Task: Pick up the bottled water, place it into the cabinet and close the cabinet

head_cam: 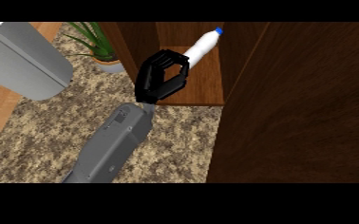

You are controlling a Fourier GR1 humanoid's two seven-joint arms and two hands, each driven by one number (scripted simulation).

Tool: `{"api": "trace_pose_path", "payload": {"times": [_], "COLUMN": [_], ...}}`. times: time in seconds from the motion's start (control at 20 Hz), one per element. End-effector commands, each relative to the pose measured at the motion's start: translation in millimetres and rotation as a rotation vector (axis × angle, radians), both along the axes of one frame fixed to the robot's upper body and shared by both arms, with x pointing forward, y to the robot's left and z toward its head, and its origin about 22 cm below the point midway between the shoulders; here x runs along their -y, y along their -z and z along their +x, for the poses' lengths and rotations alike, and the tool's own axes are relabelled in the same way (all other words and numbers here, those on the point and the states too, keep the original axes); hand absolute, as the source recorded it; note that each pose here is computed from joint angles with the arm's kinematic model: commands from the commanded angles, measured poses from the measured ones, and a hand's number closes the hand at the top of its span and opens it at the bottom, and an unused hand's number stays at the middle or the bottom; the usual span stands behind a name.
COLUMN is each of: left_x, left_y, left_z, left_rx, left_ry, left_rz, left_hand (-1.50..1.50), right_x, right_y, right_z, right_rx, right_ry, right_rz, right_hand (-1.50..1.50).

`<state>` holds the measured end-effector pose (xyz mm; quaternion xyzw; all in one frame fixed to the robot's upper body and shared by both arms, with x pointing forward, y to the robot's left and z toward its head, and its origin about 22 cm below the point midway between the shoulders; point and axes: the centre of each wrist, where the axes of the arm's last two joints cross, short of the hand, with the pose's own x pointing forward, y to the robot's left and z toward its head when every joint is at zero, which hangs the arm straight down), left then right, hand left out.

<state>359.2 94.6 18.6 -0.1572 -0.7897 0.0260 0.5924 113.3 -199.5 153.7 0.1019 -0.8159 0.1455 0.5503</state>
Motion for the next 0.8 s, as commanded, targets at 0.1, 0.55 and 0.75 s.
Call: {"api": "trace_pose_path", "payload": {"times": [0.1, 0.55, 0.75], "left_x": [-35, -85, -104], "left_y": [18, 0, -6], "left_z": [-45.9, -121.5, -128.0], "left_rx": [-0.028, -0.007, 0.011], "left_ry": [0.004, -0.039, -0.073], "left_rz": [0.026, 0.014, 0.009], "left_hand": [1.50, 1.50, 1.50], "right_x": [-3, -32, -44], "right_y": [-21, -12, -27], "right_z": [-17, -15, -25], "right_rx": [0.007, -0.138, -0.122], "right_ry": [-0.105, -0.280, -0.335], "right_rz": [-0.179, -0.078, -0.113], "right_hand": [1.50, 1.50, 1.50]}}
